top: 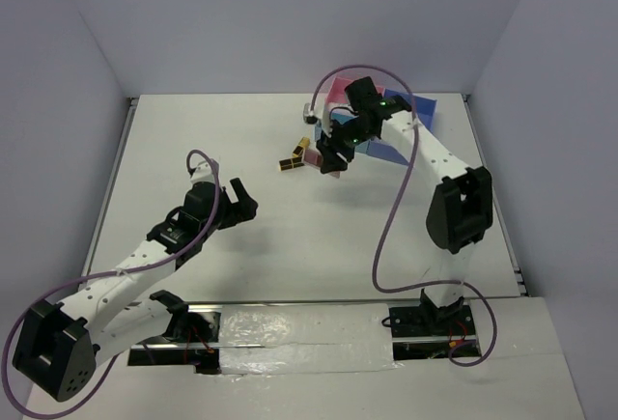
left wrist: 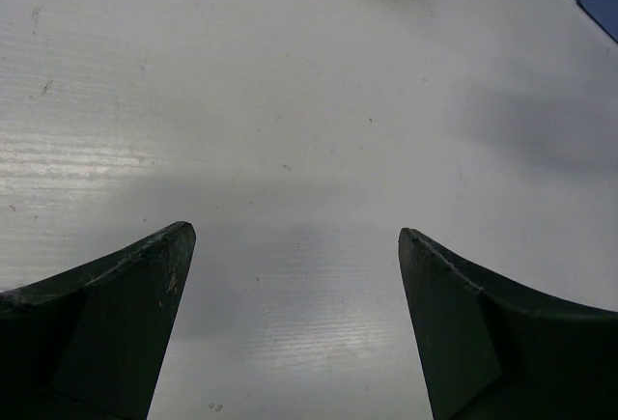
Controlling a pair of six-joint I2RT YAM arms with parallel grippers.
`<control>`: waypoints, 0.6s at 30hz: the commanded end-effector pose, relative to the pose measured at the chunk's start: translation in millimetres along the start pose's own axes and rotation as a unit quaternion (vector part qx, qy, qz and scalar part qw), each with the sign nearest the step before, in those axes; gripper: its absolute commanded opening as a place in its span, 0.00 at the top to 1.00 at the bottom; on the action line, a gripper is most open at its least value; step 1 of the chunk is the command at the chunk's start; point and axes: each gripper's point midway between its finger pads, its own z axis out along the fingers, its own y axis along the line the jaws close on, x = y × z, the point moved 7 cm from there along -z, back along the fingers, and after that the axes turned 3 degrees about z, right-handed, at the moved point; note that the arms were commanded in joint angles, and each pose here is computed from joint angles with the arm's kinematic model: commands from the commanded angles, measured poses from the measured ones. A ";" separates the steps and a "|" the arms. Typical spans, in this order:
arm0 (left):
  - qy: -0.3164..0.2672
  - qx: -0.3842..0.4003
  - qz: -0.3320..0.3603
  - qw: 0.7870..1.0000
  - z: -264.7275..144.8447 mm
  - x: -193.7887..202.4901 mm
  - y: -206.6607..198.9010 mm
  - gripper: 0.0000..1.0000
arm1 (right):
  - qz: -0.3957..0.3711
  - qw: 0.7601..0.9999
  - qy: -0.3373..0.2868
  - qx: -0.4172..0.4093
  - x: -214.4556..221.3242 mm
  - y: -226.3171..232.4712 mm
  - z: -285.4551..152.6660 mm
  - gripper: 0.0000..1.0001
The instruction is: Organize the makeup
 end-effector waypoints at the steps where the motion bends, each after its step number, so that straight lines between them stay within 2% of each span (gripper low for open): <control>1: -0.022 0.022 -0.011 0.999 -1.2 -7.2 -5.2 0.01 | 0.011 0.994 -0.089 0.060 -31.5 -2.7 -44.4 0.78; 6: -0.023 0.026 -0.010 0.999 -0.3 -5.3 -4.8 0.01 | 0.061 0.975 -0.142 0.159 -31.2 -34.3 -94.3 0.78; 10: -0.023 0.028 -0.010 0.999 0.5 -4.1 -4.4 0.01 | 0.107 0.950 -0.168 0.242 -14.4 -63.8 -130.0 0.77; 16: -0.025 0.030 -0.009 0.999 1.3 -3.7 -4.4 0.01 | 0.204 0.900 -0.190 0.336 22.5 -105.0 -161.7 0.77; 18: -0.024 0.031 -0.009 0.999 1.2 -3.6 -4.6 0.01 | 0.257 0.871 -0.191 0.373 41.5 -122.5 -168.3 0.77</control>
